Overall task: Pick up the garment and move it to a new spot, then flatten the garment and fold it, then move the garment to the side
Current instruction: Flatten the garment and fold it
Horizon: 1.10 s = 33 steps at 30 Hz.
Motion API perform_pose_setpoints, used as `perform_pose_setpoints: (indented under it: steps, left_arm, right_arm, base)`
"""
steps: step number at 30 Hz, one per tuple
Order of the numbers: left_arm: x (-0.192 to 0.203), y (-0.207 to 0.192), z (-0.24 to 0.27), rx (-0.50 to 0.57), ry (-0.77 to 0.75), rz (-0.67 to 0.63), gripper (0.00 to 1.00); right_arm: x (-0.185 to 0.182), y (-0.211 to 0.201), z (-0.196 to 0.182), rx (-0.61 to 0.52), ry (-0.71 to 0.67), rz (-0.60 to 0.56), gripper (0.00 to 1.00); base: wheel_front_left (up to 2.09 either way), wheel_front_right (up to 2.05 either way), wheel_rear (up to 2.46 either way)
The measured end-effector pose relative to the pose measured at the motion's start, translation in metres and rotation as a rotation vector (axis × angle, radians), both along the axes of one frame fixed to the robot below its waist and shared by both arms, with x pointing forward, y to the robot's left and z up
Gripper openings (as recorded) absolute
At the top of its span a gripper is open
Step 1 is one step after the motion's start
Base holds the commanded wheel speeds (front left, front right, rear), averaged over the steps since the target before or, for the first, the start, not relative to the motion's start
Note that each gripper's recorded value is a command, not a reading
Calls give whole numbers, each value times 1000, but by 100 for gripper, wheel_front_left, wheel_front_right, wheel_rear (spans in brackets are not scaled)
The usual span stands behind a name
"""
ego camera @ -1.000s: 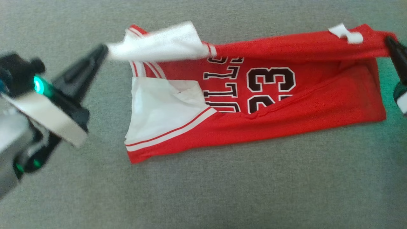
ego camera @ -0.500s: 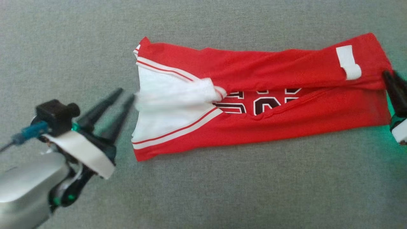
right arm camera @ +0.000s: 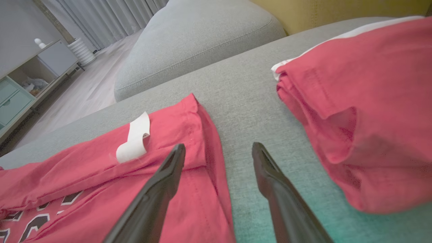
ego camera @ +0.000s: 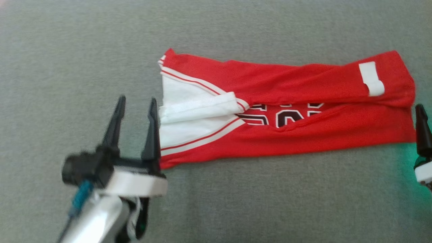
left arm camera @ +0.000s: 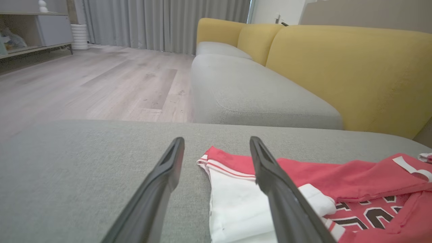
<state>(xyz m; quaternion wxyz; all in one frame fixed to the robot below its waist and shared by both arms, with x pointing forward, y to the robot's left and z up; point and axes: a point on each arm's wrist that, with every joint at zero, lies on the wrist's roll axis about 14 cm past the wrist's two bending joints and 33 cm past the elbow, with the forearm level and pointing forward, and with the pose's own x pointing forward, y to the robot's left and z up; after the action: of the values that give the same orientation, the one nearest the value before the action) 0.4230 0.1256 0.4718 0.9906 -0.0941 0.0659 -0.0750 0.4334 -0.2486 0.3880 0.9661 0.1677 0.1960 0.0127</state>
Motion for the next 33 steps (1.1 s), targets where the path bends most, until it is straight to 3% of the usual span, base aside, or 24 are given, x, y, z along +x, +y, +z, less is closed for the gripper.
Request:
perform_pose_setpoints:
  steps: [6,16,17,18,19,25,33]
  left_arm:
    - [-26,21,10,16,-62,143,100]
    - [-46,43,24,59,-133,220,100]
    - [-47,44,24,61,-135,222,100]
    - [-47,44,25,61,-138,224,100]
    - [-47,45,26,61,-143,227,100]
    - [-45,39,22,54,-145,193,100]
    - [-30,16,23,41,-168,98,100]
  right_arm:
    - [6,7,-2,-8,1,-13,100]
    - [24,20,-39,-58,178,12,100]
    - [25,22,-39,-58,190,17,80]
    - [27,22,-38,-55,196,19,45]
    - [27,23,-37,-53,198,20,0]
    - [15,18,-28,-34,174,-7,0]
    - [9,-37,20,-91,61,-104,0]
  base:
    - [0,0,0]
    - [0,0,0]
    - [0,0,0]
    - [0,0,0]
    - [0,0,0]
    - [0,0,0]
    - [0,0,0]
